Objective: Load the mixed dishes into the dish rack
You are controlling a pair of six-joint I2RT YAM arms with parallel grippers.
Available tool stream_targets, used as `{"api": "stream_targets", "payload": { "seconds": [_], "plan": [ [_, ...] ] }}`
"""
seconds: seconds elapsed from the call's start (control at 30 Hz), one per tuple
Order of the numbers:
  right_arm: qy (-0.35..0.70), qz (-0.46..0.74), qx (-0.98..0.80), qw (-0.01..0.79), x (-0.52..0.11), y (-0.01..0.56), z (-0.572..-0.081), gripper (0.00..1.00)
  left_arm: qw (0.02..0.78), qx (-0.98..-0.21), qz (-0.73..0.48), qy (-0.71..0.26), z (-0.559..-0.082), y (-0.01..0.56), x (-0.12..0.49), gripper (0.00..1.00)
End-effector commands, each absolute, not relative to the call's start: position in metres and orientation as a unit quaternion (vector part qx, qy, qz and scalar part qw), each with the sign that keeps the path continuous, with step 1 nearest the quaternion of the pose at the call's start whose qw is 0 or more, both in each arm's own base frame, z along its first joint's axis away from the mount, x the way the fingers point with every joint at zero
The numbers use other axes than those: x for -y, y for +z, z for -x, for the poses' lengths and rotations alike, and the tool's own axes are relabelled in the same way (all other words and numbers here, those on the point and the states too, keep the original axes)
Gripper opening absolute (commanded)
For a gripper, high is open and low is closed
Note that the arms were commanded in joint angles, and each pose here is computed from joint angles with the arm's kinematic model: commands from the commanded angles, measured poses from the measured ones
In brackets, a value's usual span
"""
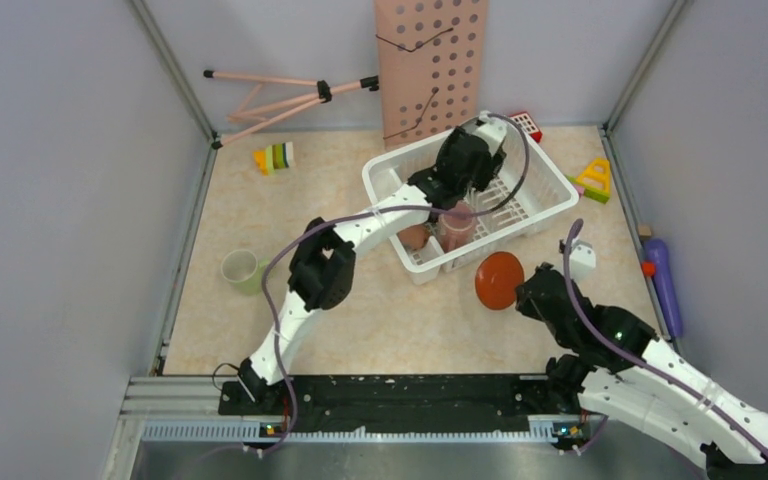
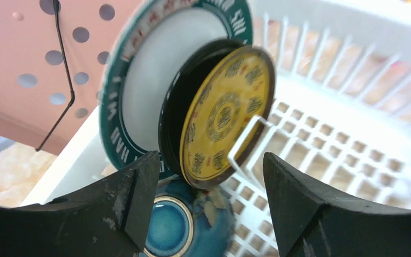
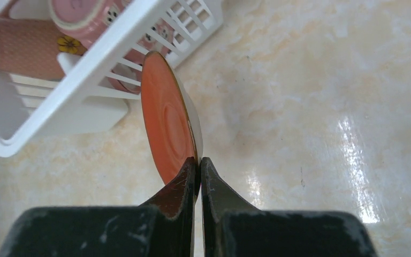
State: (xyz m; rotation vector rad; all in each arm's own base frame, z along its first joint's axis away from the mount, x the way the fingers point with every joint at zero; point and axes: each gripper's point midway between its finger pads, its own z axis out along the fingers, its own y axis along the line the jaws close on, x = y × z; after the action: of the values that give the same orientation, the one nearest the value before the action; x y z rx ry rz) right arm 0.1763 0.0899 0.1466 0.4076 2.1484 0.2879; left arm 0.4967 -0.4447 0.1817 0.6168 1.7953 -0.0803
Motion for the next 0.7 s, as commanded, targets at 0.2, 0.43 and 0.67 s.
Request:
{"api": "stream_targets", "payload": {
  "seconds": [0.2,0.43,0.67],
  "plan": [
    [0.139,-0.104,-0.812,0.557,-0.095,0.259,-0.202,0.00,0.515,-0.746,-0.146,-0.396,-0.434,0.340,0.419,0.75],
    [0.147,-0.068,-0.786,0.597,-0.113,0.312,-0.222,0.00,0.406,-0.711,-0.174,-0.547,-0.375,0.345,0.388,0.70],
    [0.184,-0.053,-0.760,0.621,-0.131,0.348,-0.231,0.00,0.354,-0.657,-0.235,-0.622,-0.315,0.344,0.381,0.64]
  ]
}}
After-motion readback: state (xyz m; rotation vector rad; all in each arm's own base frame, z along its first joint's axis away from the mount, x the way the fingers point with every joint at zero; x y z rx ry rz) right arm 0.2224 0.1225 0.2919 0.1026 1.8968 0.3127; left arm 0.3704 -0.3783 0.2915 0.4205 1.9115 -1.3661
